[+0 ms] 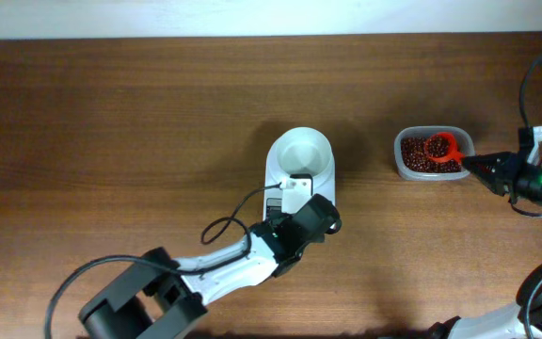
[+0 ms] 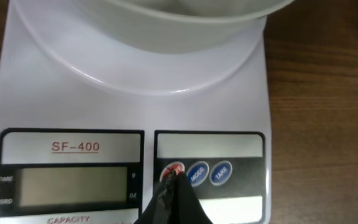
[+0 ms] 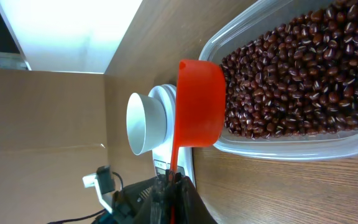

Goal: Scoop and weigh 50g on scale
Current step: 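Move the left gripper to the scale's buttons below the bowl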

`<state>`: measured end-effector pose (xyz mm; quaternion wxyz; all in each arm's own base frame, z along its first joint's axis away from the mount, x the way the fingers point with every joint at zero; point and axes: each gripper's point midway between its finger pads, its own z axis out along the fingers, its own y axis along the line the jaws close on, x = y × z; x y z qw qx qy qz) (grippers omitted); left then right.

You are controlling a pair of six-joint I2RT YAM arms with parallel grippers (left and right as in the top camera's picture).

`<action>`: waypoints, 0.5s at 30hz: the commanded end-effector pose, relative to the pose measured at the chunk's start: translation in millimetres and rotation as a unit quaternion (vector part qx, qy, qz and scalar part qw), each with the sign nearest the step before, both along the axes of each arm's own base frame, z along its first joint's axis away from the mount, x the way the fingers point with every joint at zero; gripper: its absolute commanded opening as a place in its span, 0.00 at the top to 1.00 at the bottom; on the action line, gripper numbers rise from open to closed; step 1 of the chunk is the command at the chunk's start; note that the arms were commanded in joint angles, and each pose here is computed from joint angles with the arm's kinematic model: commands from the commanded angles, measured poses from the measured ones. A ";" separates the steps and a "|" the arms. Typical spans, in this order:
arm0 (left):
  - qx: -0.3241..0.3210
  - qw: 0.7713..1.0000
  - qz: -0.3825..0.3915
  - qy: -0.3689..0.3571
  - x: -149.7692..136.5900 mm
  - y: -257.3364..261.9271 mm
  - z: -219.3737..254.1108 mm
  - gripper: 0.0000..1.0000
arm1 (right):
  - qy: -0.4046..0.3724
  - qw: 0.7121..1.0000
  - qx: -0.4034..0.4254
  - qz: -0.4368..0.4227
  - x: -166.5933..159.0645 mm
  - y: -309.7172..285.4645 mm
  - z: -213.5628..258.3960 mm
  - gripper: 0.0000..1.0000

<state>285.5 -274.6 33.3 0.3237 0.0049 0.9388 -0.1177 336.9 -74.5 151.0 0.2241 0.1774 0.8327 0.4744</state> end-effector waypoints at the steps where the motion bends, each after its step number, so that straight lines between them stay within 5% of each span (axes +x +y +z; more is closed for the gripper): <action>1: -0.012 1.000 0.016 -0.010 6.7 -5.5 1.4 1.00 | -0.007 1.000 -0.002 0.002 0.3 -1.0 -0.8 0.96; 15: -0.007 1.000 0.017 -0.007 7.3 -6.0 -6.9 1.00 | -0.005 1.000 -0.004 0.003 -0.2 -1.4 -1.9 0.96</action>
